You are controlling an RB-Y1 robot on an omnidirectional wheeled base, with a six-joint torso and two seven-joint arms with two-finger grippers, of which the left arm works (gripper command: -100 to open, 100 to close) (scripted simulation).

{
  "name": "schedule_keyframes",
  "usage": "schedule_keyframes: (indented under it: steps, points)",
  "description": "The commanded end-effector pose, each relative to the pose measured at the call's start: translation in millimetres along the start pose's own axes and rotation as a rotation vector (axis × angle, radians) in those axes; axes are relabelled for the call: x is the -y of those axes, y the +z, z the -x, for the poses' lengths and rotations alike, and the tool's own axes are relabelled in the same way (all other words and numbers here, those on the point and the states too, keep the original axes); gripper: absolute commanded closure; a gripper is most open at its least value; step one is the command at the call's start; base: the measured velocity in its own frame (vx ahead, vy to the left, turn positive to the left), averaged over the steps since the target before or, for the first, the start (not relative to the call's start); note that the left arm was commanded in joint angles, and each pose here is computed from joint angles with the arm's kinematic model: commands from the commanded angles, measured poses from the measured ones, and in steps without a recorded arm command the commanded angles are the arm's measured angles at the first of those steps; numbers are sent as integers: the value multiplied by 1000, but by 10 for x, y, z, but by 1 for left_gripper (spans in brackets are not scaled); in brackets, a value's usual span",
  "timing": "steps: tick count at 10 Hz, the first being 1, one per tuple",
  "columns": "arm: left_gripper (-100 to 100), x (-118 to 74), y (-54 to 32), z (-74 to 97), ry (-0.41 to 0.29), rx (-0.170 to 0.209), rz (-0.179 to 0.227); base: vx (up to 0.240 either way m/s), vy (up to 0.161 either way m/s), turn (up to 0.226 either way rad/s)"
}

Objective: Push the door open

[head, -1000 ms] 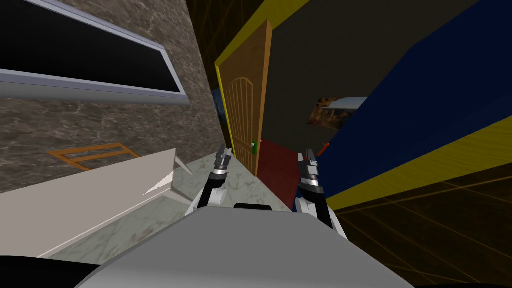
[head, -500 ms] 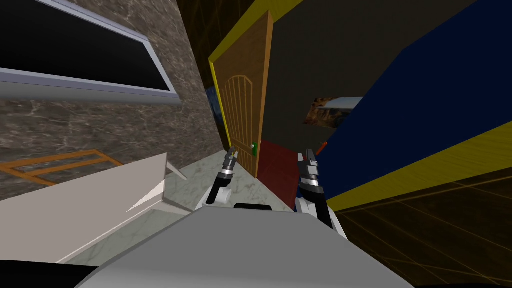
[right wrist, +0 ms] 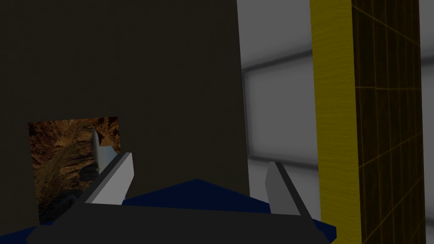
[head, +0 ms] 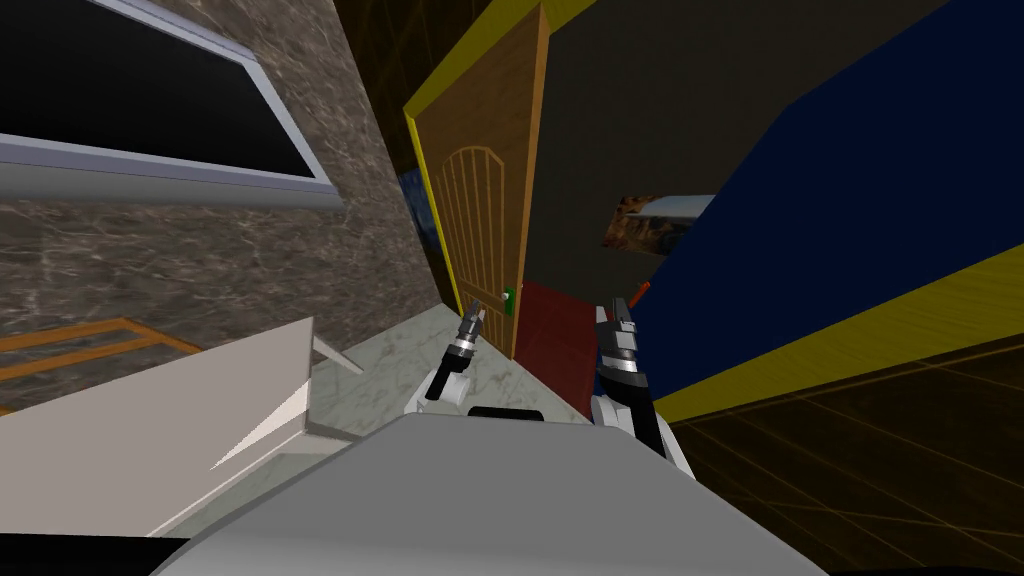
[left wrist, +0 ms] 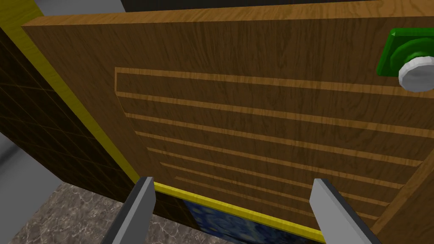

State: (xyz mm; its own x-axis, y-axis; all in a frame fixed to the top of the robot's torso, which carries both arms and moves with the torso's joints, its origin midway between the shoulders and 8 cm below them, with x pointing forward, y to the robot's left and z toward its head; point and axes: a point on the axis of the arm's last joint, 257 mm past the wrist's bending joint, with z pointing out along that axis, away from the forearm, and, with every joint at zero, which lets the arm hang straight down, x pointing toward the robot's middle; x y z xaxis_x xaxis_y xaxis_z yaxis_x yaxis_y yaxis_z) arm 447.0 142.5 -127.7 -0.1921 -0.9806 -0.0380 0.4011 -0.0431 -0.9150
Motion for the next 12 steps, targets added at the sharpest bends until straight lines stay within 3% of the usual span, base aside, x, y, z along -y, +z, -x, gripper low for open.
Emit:
schedule_keyframes:
  steps: [1, 4, 7, 12]
  points:
    - [-100, -174, 17, -92, -14, -20, 39, 74, 119, -119]
    - [-100, -488, 11, -264, -34, -55, 110, 68, 106, -112]
    - [-100, -948, -39, -528, -59, -109, 218, 112, 162, -180]
    - [-100, -1321, -119, -748, -73, -154, 310, 67, 110, -90]
